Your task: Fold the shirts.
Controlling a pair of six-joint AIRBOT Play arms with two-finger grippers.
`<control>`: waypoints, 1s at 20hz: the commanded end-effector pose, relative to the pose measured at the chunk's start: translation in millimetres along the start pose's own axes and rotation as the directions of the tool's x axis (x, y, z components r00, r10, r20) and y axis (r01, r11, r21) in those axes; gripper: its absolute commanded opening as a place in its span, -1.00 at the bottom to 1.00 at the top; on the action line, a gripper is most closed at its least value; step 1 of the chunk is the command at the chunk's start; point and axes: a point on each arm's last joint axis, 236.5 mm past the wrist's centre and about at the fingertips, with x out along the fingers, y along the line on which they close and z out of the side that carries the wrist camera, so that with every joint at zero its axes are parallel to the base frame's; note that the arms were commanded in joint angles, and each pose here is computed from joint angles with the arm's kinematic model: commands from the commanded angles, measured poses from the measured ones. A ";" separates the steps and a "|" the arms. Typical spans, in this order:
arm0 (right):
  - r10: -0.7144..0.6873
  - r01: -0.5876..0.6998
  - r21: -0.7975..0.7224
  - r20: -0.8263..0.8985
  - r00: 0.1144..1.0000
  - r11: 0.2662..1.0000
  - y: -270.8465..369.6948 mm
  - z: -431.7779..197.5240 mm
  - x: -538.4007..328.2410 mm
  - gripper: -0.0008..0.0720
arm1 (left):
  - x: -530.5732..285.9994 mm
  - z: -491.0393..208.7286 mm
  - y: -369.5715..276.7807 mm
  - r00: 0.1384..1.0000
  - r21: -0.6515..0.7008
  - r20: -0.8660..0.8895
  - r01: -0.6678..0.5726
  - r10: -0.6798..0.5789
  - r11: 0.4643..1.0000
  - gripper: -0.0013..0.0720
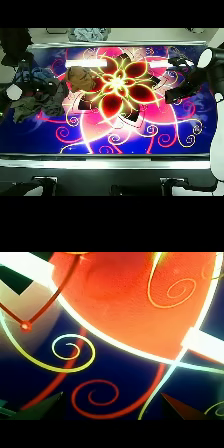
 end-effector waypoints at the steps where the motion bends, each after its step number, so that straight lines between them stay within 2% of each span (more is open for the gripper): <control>1: -0.008 0.008 0.002 0.018 1.000 1.000 -2.2 4.3 0.2 0.86 | 9.3 41.5 -12.1 0.983 -0.169 0.175 0.085 -0.055 0.982 0.72; 4: -0.023 0.023 0.000 0.052 0.998 1.000 -5.9 12.3 0.0 0.86 | 58.3 43.4 -15.1 0.991 -0.307 0.087 0.128 -0.106 0.943 0.73; 6: -0.043 0.043 0.000 0.096 0.994 0.999 -10.6 22.8 -0.9 0.86 | 104.1 40.6 -18.8 0.981 -0.400 -0.024 0.166 -0.191 0.901 0.73; 8: -0.058 0.059 0.002 0.133 0.989 0.998 -14.2 31.6 -2.1 0.86 | 150.6 28.0 -22.4 0.942 -0.541 -0.133 0.191 -0.308 0.819 0.74; 9: -0.058 0.059 0.002 0.135 0.989 0.998 -14.2 32.0 -2.2 0.86 | 171.2 19.8 -22.4 0.918 -0.604 -0.168 0.192 -0.358 0.774 0.89; 12: -0.058 0.059 0.002 0.135 0.989 0.998 -14.2 32.1 -2.2 0.86 | 214.9 1.5 -22.6 0.878 -0.711 -0.168 0.206 -0.448 0.672 1.00; 14: -0.057 0.057 0.002 0.138 0.989 0.998 -13.8 32.8 -2.3 0.86 | 229.6 -11.0 -17.6 0.888 -0.732 -0.161 0.184 -0.430 0.655 1.00; 20: -0.058 0.044 0.083 0.180 0.982 0.996 -14.1 42.7 -3.9 0.86 | 248.8 -18.0 -31.5 0.897 -0.672 -0.141 0.224 -0.419 0.705 1.00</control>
